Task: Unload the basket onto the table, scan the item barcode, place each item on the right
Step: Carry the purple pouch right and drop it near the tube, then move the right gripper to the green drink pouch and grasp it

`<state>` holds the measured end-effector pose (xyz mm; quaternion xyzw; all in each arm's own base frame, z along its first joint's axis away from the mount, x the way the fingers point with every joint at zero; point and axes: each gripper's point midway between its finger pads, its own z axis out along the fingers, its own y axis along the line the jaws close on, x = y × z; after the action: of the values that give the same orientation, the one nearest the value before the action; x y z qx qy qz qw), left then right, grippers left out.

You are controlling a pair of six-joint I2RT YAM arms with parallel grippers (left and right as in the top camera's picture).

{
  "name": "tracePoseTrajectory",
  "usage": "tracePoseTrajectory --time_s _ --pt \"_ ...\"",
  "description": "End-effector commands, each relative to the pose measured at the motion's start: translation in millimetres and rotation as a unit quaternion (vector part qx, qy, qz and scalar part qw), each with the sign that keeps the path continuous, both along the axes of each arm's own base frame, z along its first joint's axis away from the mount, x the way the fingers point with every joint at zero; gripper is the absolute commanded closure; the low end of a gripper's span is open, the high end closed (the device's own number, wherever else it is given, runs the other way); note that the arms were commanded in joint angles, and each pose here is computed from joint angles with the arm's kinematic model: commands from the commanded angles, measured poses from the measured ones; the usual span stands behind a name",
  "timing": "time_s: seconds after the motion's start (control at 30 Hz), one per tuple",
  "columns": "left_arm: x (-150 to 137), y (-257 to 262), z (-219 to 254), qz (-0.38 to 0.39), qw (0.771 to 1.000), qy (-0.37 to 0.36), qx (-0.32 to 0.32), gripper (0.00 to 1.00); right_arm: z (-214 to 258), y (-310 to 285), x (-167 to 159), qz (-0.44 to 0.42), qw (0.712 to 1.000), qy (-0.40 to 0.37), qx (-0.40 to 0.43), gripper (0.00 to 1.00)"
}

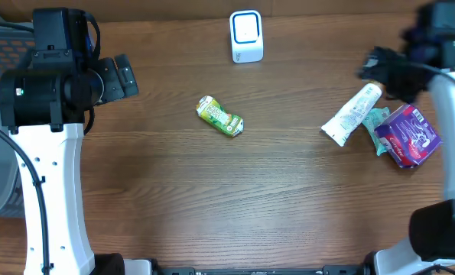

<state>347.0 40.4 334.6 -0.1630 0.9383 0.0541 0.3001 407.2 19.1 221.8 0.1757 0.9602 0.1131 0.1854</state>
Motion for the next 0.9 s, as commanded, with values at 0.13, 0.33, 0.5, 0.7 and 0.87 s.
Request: tracePoseTrajectory --time_s 0.13,0.33,0.5,0.7,0.87 --pt "-2.9 -0.3 12.2 0.006 1.000 -0.020 -0.005 0.00 -17.8 154.8 8.7 0.280 0.958 -0.056 -0.013 0.04" --pt "-2.8 -0.3 12.3 0.006 1.000 -0.021 -0.005 0.00 -71.4 220.9 -3.6 0.404 0.913 -0.035 -0.040 0.09" --pt "-2.9 -0.3 12.2 0.006 1.000 -0.020 -0.005 0.01 -109.1 240.9 -4.3 0.434 0.890 -0.025 -0.136 0.07" --pt "-2.8 -0.3 12.3 0.006 1.000 -0.021 -0.005 0.00 -124.9 270.7 -13.4 0.462 0.866 -0.039 -0.189 0.05" --pt "-2.9 -0.3 12.2 0.006 1.000 -0.020 -0.005 0.00 -130.9 292.7 -14.1 0.468 0.876 -0.043 -0.104 0.06"
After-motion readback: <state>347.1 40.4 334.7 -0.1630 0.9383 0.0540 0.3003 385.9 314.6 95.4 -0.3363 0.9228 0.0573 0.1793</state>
